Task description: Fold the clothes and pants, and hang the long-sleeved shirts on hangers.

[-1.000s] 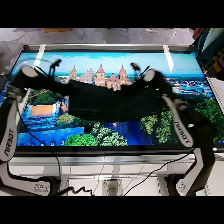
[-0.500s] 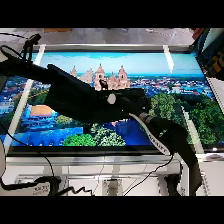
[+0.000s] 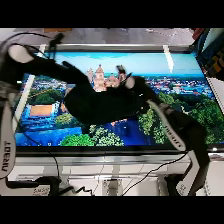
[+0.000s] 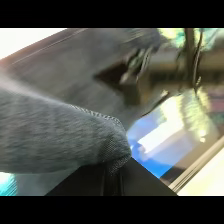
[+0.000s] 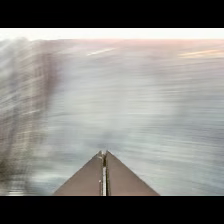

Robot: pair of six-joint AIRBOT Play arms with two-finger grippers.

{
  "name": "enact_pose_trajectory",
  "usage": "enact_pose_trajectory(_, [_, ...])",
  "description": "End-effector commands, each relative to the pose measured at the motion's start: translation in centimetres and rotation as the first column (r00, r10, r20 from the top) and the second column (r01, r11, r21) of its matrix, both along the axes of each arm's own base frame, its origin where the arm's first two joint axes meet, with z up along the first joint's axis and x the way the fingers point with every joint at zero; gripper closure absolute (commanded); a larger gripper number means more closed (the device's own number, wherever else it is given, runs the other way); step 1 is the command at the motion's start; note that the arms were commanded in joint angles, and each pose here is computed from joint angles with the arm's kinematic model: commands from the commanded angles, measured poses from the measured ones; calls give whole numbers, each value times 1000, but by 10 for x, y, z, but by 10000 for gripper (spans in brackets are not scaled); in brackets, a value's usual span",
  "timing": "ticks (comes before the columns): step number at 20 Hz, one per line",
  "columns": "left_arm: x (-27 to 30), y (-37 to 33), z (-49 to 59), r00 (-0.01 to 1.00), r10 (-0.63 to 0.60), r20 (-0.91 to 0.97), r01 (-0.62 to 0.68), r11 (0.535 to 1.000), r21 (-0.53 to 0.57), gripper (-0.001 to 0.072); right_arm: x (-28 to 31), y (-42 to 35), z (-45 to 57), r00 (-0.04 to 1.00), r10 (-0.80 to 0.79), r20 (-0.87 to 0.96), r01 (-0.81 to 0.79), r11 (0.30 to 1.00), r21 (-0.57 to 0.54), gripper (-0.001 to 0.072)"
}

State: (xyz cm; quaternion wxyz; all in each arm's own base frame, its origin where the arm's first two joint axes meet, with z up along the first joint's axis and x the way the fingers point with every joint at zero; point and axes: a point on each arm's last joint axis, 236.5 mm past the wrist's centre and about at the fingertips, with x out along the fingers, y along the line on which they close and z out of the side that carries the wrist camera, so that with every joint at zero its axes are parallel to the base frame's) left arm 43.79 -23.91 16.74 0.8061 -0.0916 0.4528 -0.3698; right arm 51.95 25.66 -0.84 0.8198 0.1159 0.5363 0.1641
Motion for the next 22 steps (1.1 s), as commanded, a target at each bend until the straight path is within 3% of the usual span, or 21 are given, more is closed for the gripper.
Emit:
enact_pose_trajectory(1, [10, -98, 5, 998, -13, 59, 24, 983, -183, 689, 17, -122, 53, 987, -155, 41, 158, 985, -76, 681])
enact_pose_trajectory(3, [9, -152, -3, 999, -7, 50, 21, 959, -282, 678, 20, -170, 85, 967, -238, 88, 244, 968, -61, 680])
enact_pose_trajectory(4, [7, -174, -14, 999, -5, 47, 19, 955, -297, 410, 20, -191, 97, 956, -274, 104, 280, 958, -55, 680])
enact_pose_trajectory(5, [4, -191, -27, 999, -8, 39, 19, 955, -296, 10, 18, -207, 106, 947, -301, 114, 308, 950, -52, 680])
enact_pose_trajectory(9, [-1, -214, -47, 998, -26, 54, 41, 958, -284, -7, 7, -265, 107, 943, -312, 114, 325, 937, -126, 680])
enact_pose_trajectory(12, [15, -191, -38, 998, 8, 59, 10, 958, -287, -7, -10, -321, 85, 962, -263, 79, 275, 920, -278, 681])
enact_pose_trajectory(14, [27, -165, -30, 998, 31, 54, -15, 959, -283, -6, -29, -350, 59, 965, -263, -4, 250, 920, -301, 682])
enact_pose_trajectory(16, [38, -139, -22, 997, 56, 50, -40, 959, -280, -6, -46, -338, 28, 986, -143, -87, 125, 974, -190, 682])
enact_pose_trajectory(18, [47, -120, -18, 996, 78, 48, -62, 958, -278, -6, -57, -287, 10, 996, 11, -94, 0, 994, 108, 681])
enact_pose_trajectory(19, [49, -114, -18, 995, 84, 46, -68, 959, -277, -5, -53, -273, 2, 996, -22, -90, 40, 979, 201, 680])
enact_pose_trajectory(20, [51, -110, -18, 995, 87, 43, -72, 959, -274, -4, -47, -265, -9, 992, -85, -98, 107, 962, 252, 585])
enact_pose_trajectory(22, [50, -109, -19, 995, 56, 85, -33, 967, -252, -3, -41, -251, -31, 982, -152, -108, 175, 949, 261, 20])
